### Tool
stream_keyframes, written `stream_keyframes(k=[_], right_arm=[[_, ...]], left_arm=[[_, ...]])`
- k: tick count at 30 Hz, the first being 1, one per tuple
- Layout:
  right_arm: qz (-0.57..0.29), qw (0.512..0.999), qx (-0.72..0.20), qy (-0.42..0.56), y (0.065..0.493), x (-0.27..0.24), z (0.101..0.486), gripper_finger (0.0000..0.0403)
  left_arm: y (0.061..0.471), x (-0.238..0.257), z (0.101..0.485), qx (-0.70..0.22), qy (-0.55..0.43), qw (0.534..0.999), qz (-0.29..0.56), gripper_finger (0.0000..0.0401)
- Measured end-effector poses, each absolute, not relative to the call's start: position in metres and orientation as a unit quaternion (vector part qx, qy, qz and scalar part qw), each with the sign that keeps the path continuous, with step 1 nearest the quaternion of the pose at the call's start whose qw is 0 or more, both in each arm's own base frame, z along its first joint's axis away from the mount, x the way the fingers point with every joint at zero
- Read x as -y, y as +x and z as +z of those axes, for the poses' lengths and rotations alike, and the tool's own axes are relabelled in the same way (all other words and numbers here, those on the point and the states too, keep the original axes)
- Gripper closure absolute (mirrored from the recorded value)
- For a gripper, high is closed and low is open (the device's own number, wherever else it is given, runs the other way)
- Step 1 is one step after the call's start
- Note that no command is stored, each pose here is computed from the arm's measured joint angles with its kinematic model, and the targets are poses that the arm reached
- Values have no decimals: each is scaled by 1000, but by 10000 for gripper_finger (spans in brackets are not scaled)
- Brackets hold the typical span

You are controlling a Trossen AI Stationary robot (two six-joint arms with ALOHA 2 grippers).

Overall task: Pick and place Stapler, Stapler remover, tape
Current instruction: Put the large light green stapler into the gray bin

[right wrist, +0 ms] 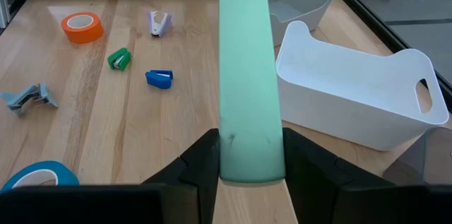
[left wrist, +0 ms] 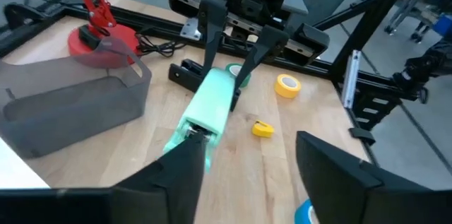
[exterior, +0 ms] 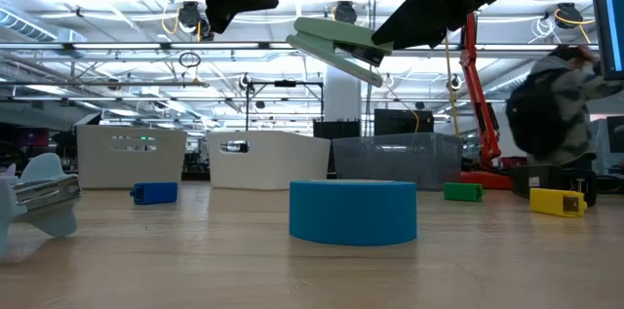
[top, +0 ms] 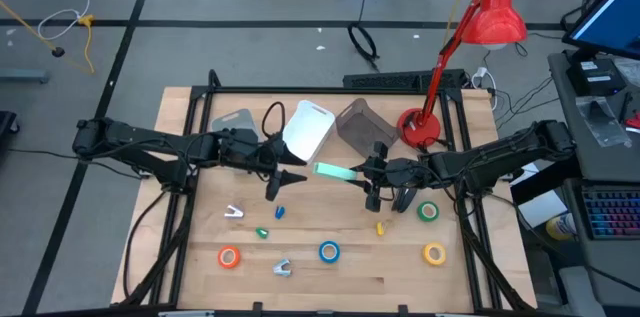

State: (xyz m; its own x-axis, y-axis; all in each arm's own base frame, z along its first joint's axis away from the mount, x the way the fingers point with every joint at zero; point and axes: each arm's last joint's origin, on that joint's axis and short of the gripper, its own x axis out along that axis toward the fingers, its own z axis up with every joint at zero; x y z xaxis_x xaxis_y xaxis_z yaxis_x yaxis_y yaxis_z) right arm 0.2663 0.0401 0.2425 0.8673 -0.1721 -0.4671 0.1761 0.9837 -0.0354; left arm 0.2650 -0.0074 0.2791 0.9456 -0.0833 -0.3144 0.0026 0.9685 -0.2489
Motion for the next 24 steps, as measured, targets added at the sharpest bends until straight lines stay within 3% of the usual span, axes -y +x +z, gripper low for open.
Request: stream_keyframes(k=[10, 24], right_arm=[[-89, 966, -242, 4, 266, -40, 242, 279], [-90, 961, -261, -1, 264, -40, 239, 279]], left_arm=[[265, 7, 279, -161, -129, 978, -3, 69], [269, 21, 297, -158, -70, 984, -33, 30]])
